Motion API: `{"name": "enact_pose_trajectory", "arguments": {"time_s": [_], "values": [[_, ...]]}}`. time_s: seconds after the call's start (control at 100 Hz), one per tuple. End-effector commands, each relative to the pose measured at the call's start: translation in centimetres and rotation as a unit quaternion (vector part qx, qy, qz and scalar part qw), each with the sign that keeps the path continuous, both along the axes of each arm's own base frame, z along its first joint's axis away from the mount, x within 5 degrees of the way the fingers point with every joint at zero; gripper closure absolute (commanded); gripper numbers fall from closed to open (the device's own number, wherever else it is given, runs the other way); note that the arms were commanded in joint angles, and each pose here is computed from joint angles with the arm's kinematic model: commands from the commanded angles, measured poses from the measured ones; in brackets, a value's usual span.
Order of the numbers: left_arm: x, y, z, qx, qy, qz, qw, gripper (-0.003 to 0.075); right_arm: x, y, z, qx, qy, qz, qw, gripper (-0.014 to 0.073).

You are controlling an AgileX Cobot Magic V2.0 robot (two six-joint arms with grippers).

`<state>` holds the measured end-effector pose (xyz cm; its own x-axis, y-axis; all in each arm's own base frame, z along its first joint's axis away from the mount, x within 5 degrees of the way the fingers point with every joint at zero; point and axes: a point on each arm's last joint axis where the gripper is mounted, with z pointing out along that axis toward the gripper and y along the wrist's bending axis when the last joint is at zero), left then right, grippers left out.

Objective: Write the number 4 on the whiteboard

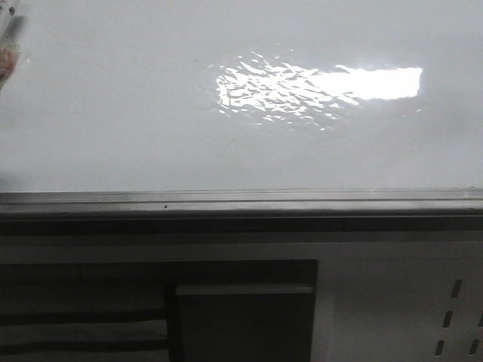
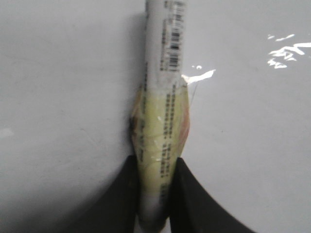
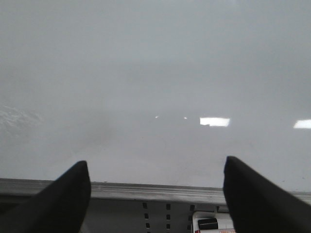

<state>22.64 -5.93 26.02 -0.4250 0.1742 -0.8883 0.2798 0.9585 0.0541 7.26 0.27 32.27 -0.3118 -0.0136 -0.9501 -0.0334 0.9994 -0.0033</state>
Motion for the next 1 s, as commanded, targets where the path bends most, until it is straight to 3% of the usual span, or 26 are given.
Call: {"name": "enact_pose_trajectory", "arguments": {"time_s": [0.0,0.08,0.22,0.33,0.44,0.56,0.74,0.92,0.99], "values": [[0.3,-0.1,1.7,-0.016,-0.046,0.003,0.999,0.0741,0.2,0.0,1.4,0.0,-0.031,-0.003,1.0,0.0085],[0.3,-0.2,2.3,-0.013,-0.029,-0.002,0.999,0.0741,0.0,0.0,2.0,0.002,-0.018,-0.001,1.0,0.0085],[-0.2,-1.1,3.7,0.026,0.052,-0.043,0.997,0.0741,-0.1,0.1,3.7,0.005,0.014,0.007,1.0,0.0085],[-1.2,-2.4,5.0,0.071,0.112,-0.107,0.985,0.0741,0.0,0.7,4.9,-0.005,0.047,0.041,0.998,0.0085],[-2.5,-4.3,6.7,0.1,0.135,-0.194,0.966,0.0741,0.7,1.9,5.9,-0.021,0.085,0.12,0.989,0.0085],[-4.3,-6.7,8.2,0.118,0.131,-0.309,0.935,0.0741,1.6,3.6,6.3,-0.038,0.12,0.246,0.961,0.0085],[-7.0,-10.1,9.9,0.124,0.079,-0.438,0.887,0.0741,3.4,6.1,6.5,-0.052,0.107,0.417,0.901,0.0085],[-8.6,-12.4,10.9,0.125,0.041,-0.489,0.862,0.0741,4.8,7.8,6.1,-0.112,0.074,0.518,0.845,0.0085],[-9.0,-13.4,11.1,0.125,0.038,-0.505,0.853,0.0741,5.4,8.6,5.9,-0.12,0.062,0.535,0.834,0.0085]]}}
